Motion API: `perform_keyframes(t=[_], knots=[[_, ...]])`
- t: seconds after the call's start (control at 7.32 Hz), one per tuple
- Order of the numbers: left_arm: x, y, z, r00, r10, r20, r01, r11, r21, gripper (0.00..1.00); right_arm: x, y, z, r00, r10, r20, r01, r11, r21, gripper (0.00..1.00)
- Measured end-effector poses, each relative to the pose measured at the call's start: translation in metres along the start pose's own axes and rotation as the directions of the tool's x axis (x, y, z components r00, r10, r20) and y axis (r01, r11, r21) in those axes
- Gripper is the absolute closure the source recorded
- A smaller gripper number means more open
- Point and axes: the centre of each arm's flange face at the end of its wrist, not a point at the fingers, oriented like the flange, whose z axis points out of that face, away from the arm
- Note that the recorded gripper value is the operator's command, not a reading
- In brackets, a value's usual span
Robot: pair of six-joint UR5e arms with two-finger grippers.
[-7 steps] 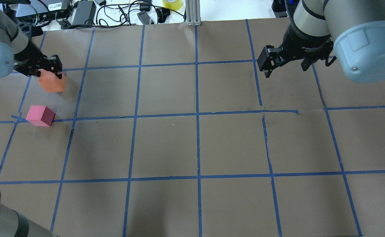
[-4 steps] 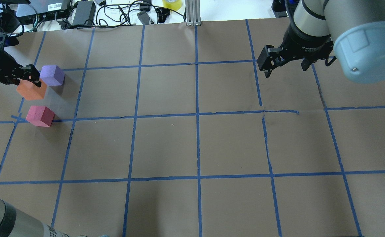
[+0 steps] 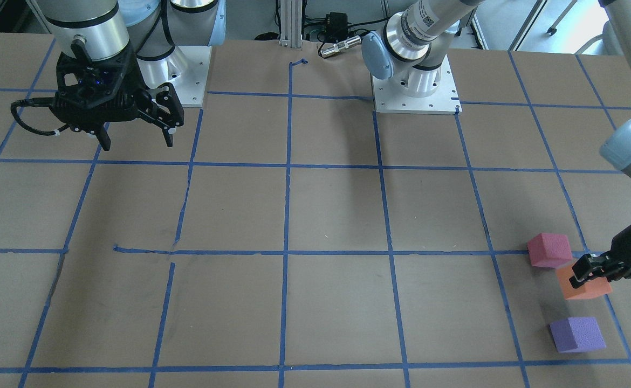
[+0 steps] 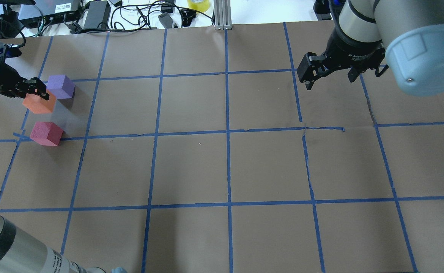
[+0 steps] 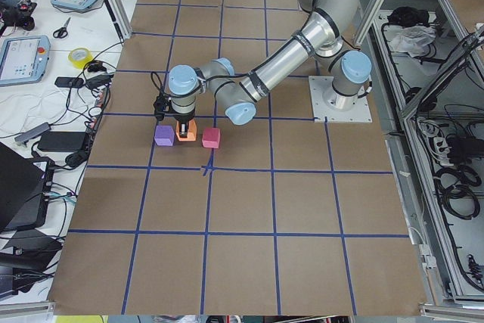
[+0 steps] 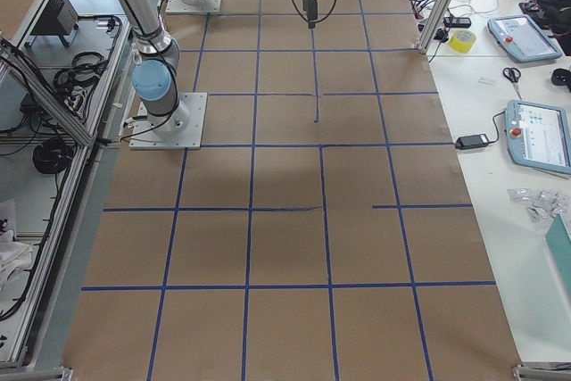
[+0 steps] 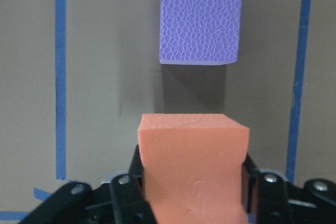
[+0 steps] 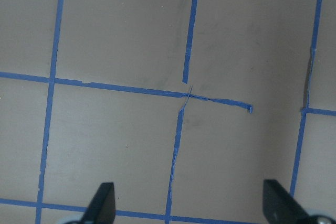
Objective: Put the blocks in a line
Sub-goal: 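Lower the orange cube into line and open the left gripper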
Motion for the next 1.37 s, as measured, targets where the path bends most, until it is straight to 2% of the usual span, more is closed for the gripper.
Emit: perform_keyframes(t=[0.27,0.82,0.96,1.09,1.23,1.37], knots=[[0.001,-0.002,0.015,0.999,0.006,-0.040,-0.006,1.000,0.001,1.00,-0.001,0.000,0.000,1.000,-0.001,0.000,0.001,1.000,-0.002,0.00],[-0.009,-0.005,0.053,0.998,0.054,-0.031,-0.054,0.999,0.009,0.99,0.000,-0.001,-0.001,1.000,0.000,-0.001,0.000,1.000,0.007,0.00],[-0.009,-0.004,0.058,0.998,0.053,-0.033,-0.053,0.999,0.005,0.88,0.000,-0.001,-0.001,1.000,0.000,-0.002,0.000,1.000,0.009,0.00],[-0.010,-0.003,0.062,0.998,0.051,-0.038,-0.051,0.999,0.001,0.66,0.000,-0.001,-0.001,1.000,-0.001,-0.002,0.001,1.000,0.010,0.00],[-0.010,-0.003,0.065,0.998,0.049,-0.042,-0.049,0.999,0.000,0.24,0.000,-0.001,-0.001,1.000,-0.001,-0.002,0.001,1.000,0.010,0.00],[-0.009,-0.003,0.065,0.998,0.049,-0.042,-0.049,0.999,0.001,0.04,-0.001,-0.001,-0.001,1.000,-0.002,-0.001,0.002,1.000,0.009,0.00]])
